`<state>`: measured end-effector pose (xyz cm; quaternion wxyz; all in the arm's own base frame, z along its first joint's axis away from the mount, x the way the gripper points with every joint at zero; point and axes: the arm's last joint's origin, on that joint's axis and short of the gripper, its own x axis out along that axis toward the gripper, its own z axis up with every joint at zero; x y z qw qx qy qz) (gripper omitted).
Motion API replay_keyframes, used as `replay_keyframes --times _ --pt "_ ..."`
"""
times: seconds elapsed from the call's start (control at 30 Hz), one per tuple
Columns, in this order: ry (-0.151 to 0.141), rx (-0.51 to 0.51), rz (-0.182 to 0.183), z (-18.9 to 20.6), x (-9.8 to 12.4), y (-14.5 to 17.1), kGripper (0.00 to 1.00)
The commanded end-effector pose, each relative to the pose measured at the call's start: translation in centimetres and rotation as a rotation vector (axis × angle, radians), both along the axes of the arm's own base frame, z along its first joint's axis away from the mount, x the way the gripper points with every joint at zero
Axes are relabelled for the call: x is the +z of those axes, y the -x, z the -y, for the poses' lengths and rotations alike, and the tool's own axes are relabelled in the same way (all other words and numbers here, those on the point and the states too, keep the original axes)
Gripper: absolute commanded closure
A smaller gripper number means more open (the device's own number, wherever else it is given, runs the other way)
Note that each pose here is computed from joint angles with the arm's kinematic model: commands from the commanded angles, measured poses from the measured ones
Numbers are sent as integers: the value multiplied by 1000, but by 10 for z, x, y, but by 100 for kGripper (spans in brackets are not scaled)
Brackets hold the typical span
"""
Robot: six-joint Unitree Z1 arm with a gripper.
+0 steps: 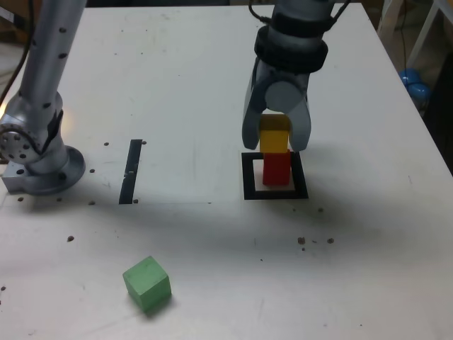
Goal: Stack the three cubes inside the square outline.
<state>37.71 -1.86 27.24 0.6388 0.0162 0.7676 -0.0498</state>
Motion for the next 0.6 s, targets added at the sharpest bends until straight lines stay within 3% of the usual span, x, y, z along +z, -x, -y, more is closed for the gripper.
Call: replay_keyframes --times 0.0,0.57 --pt "5 0 -8 0 -5 -2 69" --pt "19 -7 -11 1 -19 -8 67"
